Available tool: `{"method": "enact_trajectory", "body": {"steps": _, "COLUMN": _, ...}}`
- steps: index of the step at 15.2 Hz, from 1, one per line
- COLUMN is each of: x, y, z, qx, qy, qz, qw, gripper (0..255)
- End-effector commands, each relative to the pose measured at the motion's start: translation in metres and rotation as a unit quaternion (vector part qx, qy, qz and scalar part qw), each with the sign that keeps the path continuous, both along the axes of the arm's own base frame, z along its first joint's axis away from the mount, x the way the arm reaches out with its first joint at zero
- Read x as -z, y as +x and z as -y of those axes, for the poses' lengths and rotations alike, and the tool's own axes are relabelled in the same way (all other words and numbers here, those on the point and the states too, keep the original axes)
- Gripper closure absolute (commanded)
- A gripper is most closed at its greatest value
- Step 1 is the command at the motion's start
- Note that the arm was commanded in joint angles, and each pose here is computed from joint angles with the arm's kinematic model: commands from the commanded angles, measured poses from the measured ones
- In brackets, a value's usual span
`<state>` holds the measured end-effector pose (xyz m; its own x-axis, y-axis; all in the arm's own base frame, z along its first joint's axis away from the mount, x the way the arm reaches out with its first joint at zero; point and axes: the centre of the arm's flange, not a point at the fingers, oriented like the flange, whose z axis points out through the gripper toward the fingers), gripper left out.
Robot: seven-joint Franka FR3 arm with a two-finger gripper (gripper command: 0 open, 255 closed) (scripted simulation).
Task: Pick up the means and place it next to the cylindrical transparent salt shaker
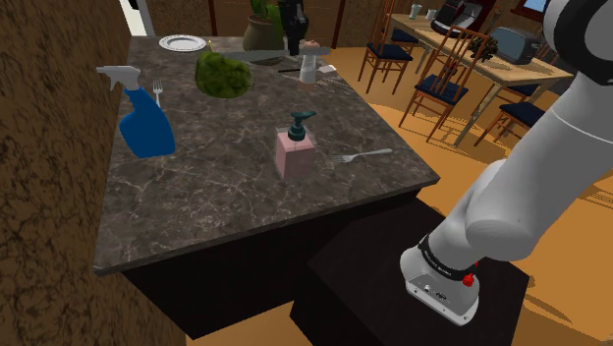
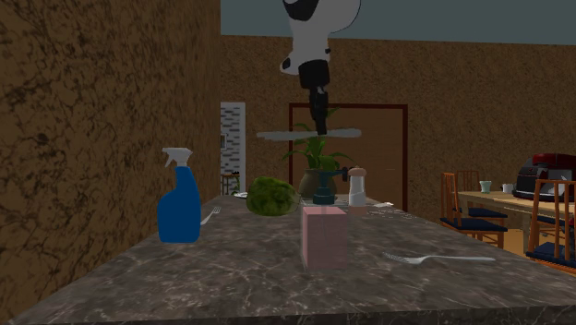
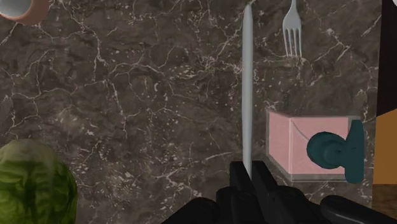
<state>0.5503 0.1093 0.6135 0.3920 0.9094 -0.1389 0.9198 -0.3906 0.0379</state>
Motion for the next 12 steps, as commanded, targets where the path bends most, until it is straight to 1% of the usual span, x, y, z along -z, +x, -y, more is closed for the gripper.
{"method": "enact_trajectory", "body": {"steps": 1, "x": 0.001, "y": 0.004, "z": 0.022, "qx": -0.001, "qy": 0.0, "qz": 0.0, "qw": 1.0, "gripper": 255}}
{"method": "enact_trajectory", "body": {"steps": 12, "x": 0.001, "y": 0.023, "z": 0.166, "qx": -0.001, "qy": 0.0, "qz": 0.0, "qw": 1.0, "gripper": 255}}
